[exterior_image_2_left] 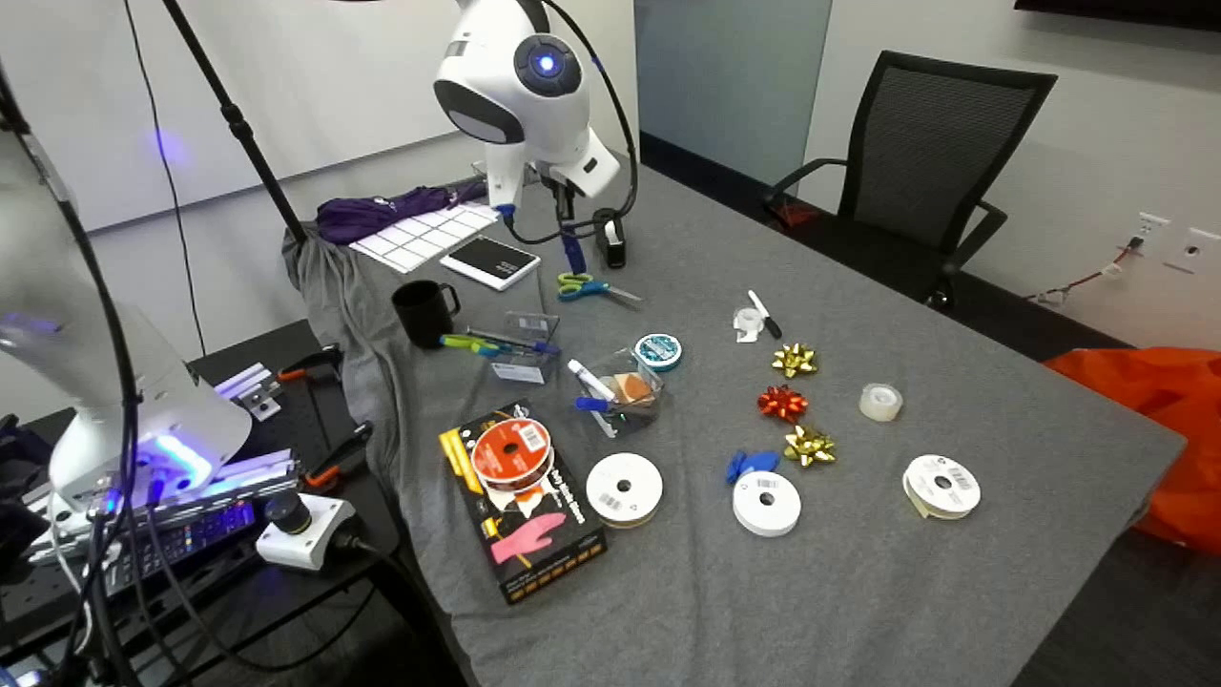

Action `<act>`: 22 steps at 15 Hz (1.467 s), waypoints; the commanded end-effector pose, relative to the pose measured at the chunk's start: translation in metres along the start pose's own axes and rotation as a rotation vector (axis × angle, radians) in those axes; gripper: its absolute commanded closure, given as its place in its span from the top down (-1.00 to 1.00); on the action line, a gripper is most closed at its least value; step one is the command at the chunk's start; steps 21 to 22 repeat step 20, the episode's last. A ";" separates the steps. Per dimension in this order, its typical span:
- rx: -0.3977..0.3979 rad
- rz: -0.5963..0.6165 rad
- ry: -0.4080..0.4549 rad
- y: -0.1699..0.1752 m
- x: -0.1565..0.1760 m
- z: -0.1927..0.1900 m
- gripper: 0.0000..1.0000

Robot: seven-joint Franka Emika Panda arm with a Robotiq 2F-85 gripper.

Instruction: Take the blue object out of the black cup

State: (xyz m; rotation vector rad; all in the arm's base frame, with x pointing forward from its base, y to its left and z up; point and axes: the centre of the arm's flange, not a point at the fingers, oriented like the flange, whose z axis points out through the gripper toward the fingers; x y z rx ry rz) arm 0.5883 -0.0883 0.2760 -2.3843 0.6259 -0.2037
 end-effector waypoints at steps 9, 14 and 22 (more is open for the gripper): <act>-0.052 0.068 0.076 0.017 0.033 0.027 0.35; -0.265 0.042 0.001 0.024 0.018 0.004 0.97; -0.449 -0.045 -0.084 0.016 -0.005 -0.036 1.00</act>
